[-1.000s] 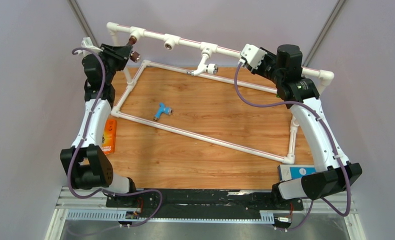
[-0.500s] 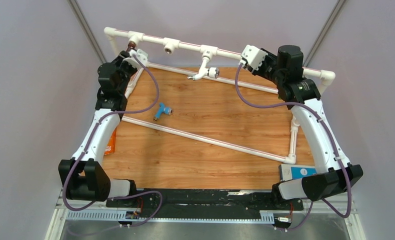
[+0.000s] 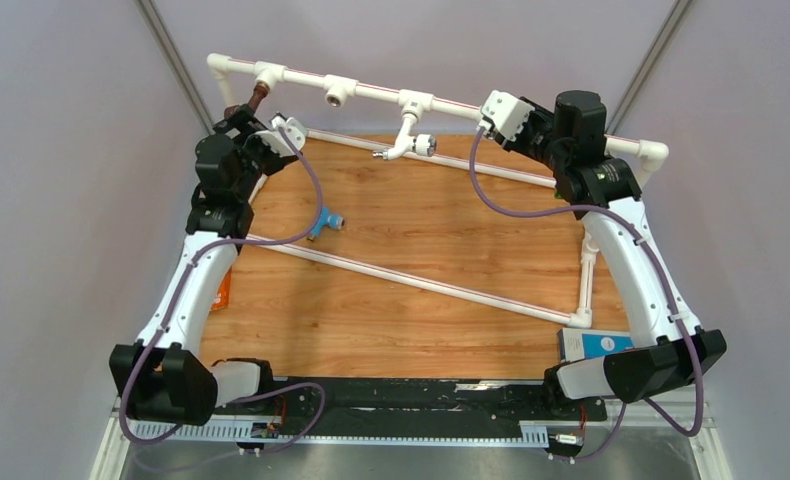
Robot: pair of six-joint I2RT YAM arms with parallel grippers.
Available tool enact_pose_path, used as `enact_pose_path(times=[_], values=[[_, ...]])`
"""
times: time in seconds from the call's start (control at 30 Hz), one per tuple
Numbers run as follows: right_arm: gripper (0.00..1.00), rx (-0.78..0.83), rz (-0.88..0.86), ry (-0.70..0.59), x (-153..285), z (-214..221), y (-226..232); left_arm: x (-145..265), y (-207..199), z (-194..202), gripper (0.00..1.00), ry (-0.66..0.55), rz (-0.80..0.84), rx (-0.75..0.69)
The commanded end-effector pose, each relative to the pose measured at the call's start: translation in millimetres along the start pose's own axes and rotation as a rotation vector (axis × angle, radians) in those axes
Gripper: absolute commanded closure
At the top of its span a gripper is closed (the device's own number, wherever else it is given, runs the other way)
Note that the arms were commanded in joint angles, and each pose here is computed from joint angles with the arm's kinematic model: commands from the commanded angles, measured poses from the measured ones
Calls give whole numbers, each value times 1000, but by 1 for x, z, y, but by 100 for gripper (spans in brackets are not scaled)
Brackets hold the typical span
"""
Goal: Install the water faucets
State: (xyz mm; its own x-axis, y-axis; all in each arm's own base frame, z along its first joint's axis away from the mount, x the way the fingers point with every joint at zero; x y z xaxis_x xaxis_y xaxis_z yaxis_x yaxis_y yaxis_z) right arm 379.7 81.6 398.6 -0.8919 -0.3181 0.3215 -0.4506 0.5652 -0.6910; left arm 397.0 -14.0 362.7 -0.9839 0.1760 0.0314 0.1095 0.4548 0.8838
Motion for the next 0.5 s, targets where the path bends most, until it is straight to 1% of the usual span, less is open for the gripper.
enact_pose_path(times=[0.0,0.03,0.07,0.1,0.13,0.17,0.2,0.23,0.27,0.3,0.33,0.4,0.43,0.47], values=[[100,-158,-148,-24,-12,-2,39,31,26,-34,7,-162,-64,297],[100,-160,-149,-25,-11,-2,39,35,28,-33,5,-168,-73,398],[100,-159,-152,-25,-12,-2,40,42,32,-40,5,-201,-68,449],[100,-160,-153,-24,-12,-2,40,46,31,-38,4,-198,-60,540],[100,-160,-149,-23,-12,-2,39,54,35,-44,3,-222,-60,593],[100,-161,-149,-23,-12,-1,39,57,30,-48,2,-220,-33,705],[100,-159,-150,-21,-12,-1,40,64,36,-47,1,-226,-33,747],[100,-159,-149,-22,-12,-2,39,67,33,-47,0,-209,-10,860],[100,-160,-151,-20,-12,-1,40,72,40,-54,0,-220,-14,921],[100,-160,-151,-20,-13,-1,40,76,40,-59,0,-211,14,1039],[100,-162,-153,-19,-13,-1,40,77,41,-62,0,-203,19,1096],[100,-162,-155,-21,-14,-2,41,82,45,-70,1,-193,19,1343],[100,-163,-154,-22,-13,-2,40,83,48,-70,1,-182,-1,1400],[100,-162,-154,-20,-14,-1,41,84,50,-71,1,-174,-13,1524]])
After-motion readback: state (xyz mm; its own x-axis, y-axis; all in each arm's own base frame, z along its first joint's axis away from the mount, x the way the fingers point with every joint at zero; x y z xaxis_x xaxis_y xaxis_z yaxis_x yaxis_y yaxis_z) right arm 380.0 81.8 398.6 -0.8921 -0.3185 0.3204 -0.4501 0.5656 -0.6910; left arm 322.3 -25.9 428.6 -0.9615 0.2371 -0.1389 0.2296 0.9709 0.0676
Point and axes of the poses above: each gripper's point midway between its finger pads, its own x axis back along the fingers, its own y axis along the line the jaws close on, z = x × y, the point moved 4 cm from there along x, back along the fingers, and after that the axes turned 7 degrees about -x, right-handed, at the moved point
